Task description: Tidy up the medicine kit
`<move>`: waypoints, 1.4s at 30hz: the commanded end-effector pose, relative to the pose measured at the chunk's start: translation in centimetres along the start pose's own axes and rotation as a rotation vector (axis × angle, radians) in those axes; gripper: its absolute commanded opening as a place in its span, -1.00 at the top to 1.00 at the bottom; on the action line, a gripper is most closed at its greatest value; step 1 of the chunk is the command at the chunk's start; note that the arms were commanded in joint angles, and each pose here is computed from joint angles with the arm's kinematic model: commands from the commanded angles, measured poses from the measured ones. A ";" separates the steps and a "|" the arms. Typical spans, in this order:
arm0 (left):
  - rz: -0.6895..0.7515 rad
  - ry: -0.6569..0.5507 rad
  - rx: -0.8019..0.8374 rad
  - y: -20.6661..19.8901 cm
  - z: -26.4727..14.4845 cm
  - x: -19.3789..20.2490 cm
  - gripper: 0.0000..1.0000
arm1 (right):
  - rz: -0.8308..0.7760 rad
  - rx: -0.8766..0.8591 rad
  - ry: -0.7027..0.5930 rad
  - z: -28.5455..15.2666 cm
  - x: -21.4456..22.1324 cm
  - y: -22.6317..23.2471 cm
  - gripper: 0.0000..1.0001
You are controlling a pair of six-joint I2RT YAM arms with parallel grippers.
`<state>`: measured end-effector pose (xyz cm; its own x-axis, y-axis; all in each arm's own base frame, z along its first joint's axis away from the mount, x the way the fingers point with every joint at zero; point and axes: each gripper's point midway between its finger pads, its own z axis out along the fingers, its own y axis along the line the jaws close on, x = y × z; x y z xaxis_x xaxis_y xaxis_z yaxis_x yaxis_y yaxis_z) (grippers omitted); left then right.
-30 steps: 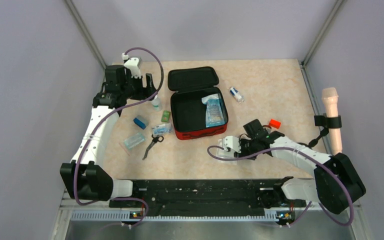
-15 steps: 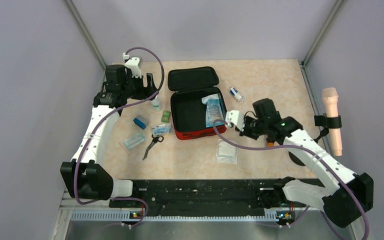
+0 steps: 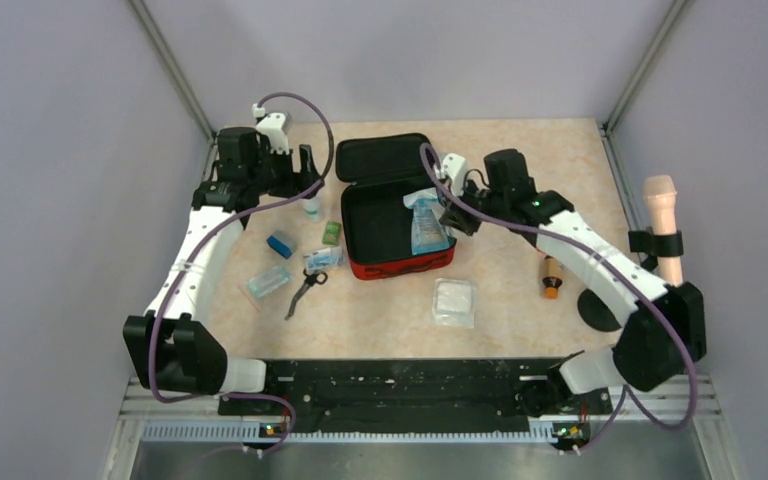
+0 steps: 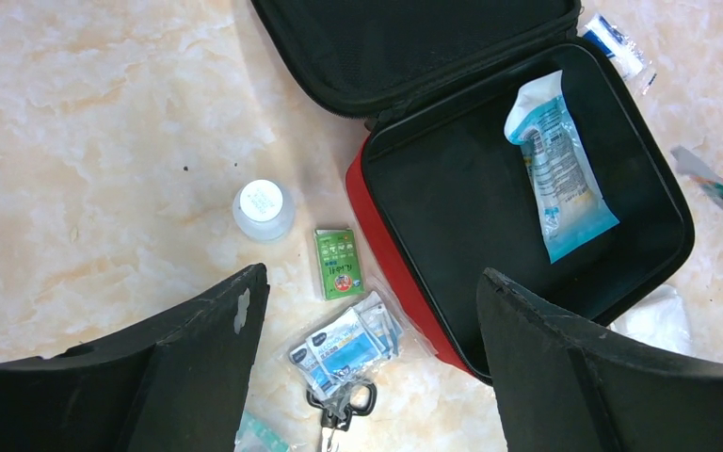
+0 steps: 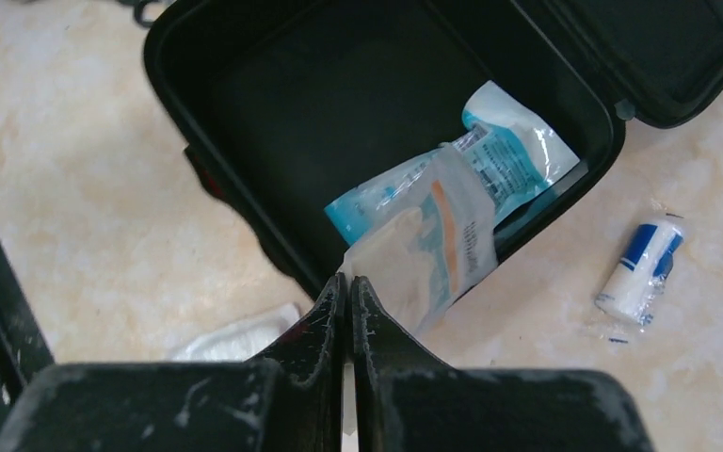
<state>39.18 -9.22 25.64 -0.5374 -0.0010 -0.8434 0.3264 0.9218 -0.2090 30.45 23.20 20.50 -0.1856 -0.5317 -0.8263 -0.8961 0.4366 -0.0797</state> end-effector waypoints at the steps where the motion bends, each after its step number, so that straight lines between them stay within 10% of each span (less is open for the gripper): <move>1: 0.037 -0.097 0.006 -0.6 -1.2 -3.0 -0.72 | 0.074 0.108 -0.175 2.8 -6.0 -4.0 1.00; 23: 0.062 -0.119 -0.022 -0.3 -2.2 -2.5 -0.75 | 0.028 0.276 0.103 14.3 2.5 -8.0 0.94; 32: 0.065 -0.115 -0.028 -0.2 -2.5 -1.9 -0.75 | 0.113 0.239 0.032 13.4 -0.8 -7.2 0.39; 42: 0.063 -0.118 -0.024 -0.3 -2.4 -2.2 -0.75 | 0.218 0.245 0.005 15.3 -1.4 -7.8 0.47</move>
<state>38.05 -8.59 26.36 -0.4964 0.0155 -0.8680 0.3234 0.9312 -0.1683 43.00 29.97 13.16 -0.3538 -0.4638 -0.8122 -0.7218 0.6877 -0.0782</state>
